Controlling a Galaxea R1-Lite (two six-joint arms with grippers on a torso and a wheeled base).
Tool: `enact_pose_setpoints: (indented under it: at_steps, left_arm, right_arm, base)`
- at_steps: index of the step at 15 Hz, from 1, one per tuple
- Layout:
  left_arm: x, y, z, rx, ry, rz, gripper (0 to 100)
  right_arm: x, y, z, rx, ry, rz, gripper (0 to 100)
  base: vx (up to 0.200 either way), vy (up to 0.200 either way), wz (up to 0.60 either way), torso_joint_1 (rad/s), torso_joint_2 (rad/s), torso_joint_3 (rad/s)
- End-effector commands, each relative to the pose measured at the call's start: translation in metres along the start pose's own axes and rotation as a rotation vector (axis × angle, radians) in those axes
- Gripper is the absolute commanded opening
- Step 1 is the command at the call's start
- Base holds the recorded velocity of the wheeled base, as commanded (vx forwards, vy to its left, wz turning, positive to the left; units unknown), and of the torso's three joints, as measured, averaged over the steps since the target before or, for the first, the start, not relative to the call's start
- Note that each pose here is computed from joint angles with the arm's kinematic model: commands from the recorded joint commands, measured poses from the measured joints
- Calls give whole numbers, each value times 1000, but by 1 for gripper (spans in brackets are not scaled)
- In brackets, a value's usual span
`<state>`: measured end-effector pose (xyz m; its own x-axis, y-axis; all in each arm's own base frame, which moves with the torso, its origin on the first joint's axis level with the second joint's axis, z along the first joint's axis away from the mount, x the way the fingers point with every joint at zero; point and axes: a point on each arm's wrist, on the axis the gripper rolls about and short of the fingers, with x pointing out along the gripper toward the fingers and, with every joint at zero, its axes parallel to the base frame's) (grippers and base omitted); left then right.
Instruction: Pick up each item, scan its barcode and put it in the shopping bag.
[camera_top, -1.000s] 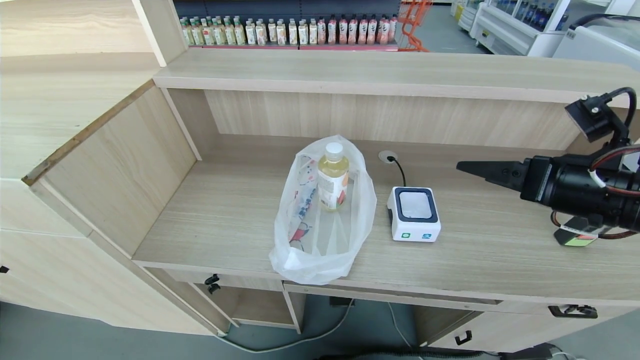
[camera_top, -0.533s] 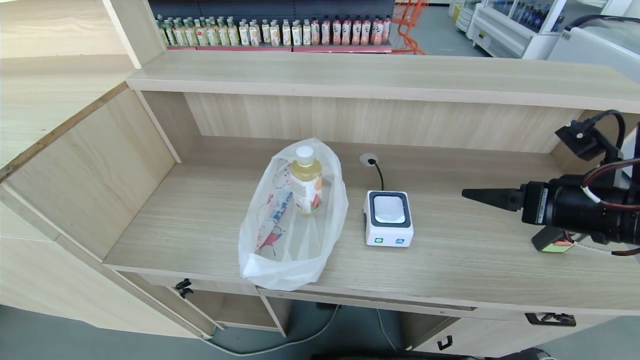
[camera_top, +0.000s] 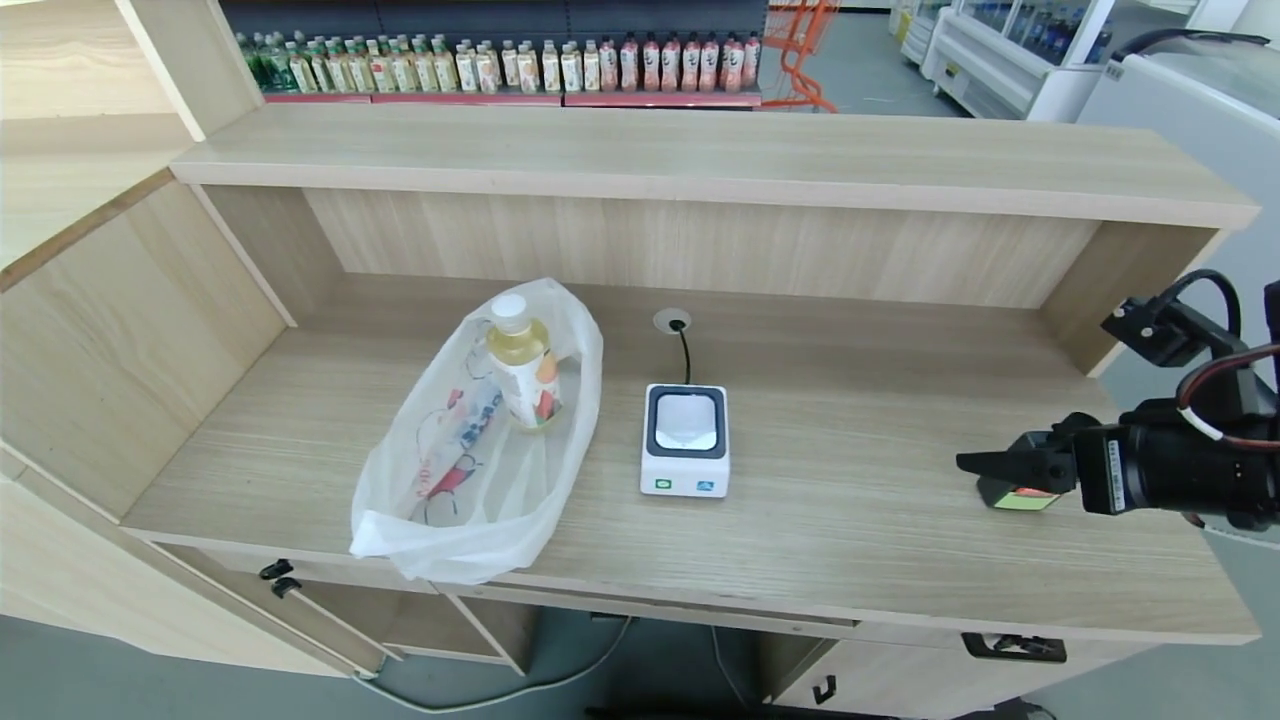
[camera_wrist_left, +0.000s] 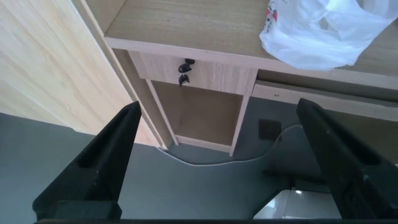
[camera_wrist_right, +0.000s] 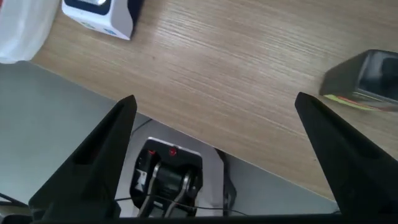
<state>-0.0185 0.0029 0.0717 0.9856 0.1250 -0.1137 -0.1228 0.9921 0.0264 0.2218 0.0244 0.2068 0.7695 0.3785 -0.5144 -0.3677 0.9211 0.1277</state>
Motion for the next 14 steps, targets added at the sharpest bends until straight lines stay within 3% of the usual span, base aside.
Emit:
enact_pose_setpoints:
  at_steps: [1,4,5,9,14]
  left_arm:
    - [2,0,1,3,25,0,100]
    - [1,0,0,-2,14,2,100]
    - [-4,1,-2,-13,-65,3,100]
    - [-4,1,-2,-13,-64,4,100]
    - [-4,1,-2,-13,-64,4,100]
  right_arm:
    - [-3,2,8,-18,-10,4,100]
    - [-6,4,15,-73,55,17,100]
    - [-8,5,15,-74,92,21,100]
    - [-8,4,12,-88,176,30,100]
    - [-8,-19,1,-315,346,-210,100]
  base:
    - [0,-200,0,2,12,2]
    - [0,-200,0,-1,2,-1]
    - [0,-200,0,2,2,7]
    - [0,0,0,0,0,0]
    - [0,0,0,0,0,0]
